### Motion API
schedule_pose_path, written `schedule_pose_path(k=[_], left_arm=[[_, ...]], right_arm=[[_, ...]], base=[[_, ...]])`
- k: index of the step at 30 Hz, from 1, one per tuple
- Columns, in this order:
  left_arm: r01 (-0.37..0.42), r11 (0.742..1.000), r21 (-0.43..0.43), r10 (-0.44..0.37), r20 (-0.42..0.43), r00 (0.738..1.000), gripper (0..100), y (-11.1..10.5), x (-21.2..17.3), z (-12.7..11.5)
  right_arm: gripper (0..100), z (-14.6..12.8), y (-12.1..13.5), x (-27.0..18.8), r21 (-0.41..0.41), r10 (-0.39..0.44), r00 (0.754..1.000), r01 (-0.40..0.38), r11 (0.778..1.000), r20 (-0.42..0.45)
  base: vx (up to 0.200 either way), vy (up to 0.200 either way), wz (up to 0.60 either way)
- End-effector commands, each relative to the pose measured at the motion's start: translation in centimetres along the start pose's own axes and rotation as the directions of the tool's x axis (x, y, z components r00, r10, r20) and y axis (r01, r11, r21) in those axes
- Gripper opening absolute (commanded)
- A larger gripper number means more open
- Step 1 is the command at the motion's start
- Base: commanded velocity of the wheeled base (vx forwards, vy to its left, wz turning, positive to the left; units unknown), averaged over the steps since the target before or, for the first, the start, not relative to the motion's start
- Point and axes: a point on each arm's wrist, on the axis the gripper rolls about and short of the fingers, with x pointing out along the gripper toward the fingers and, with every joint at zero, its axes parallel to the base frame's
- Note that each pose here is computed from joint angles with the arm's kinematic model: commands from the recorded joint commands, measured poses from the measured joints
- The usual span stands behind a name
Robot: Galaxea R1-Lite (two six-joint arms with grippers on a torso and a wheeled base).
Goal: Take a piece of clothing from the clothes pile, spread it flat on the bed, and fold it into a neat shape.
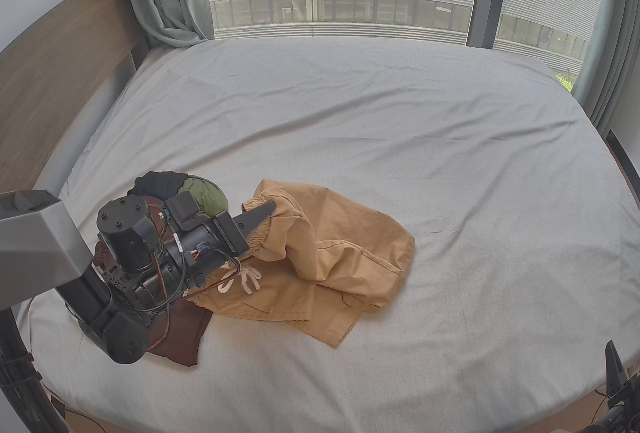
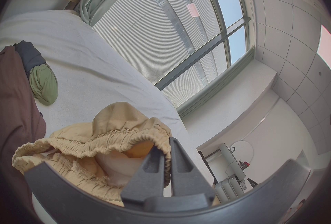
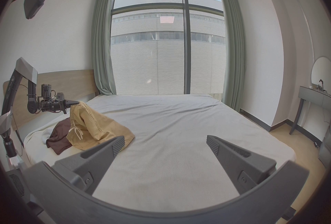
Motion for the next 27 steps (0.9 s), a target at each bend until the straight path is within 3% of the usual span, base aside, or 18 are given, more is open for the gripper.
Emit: schedule_pose_path(k=[1, 3, 4, 13, 17, 20, 27], left_arm=[[0.013, 1.0, 0.006, -0.013, 0.026, 1.0, 0, -0.4, -0.2, 0.8], [0.012, 1.0, 0.005, -0.013, 0.028, 1.0, 0, -0.4, -0.3, 0.9], [0.013, 1.0, 0.007, -0.014, 0.029, 0.999, 0, -0.5, -0.3, 0.9], [0.007, 1.0, 0.008, -0.007, 0.036, 0.999, 0, -0.3, -0.4, 1.1], [0.001, 1.0, 0.006, -0.001, 0.043, 0.999, 0, -0.1, -0.5, 1.3], [0.0, 1.0, 0.006, 0.0, 0.042, 0.999, 0, -0.1, -0.5, 1.3], [-0.003, 1.0, 0.006, 0.003, 0.04, 0.999, 0, -0.1, -0.6, 1.3]], right_arm=[[100, 4.5, 0.0, -1.2, 0.003, -0.01, 0.982, 0.01, 1.0, 0.188], [100, 5.7, 0.1, -1.4, 0.002, -0.01, 0.979, 0.01, 1.0, 0.205], [100, 7.7, 0.2, -0.3, -0.002, 0.005, 0.987, -0.005, 1.0, 0.161], [100, 10.9, 0.6, 5.0, -0.003, 0.15, 0.988, -0.15, 0.989, 0.022], [100, 13.5, 1.4, 7.7, 0.028, 0.283, 0.959, -0.283, 0.959, -0.016], [100, 14.7, 2.1, 9.6, 0.053, 0.338, 0.94, -0.336, 0.94, -0.042], [100, 16.9, 4.4, 15.1, 0.116, 0.401, 0.916, -0.396, 0.911, -0.025]], base=[[0.0, 0.0, 0.0], [0.0, 0.0, 0.0], [0.0, 0.0, 0.0], [0.0, 0.0, 0.0], [0.0, 0.0, 0.0], [0.0, 0.0, 0.0], [0.0, 0.0, 0.0]])
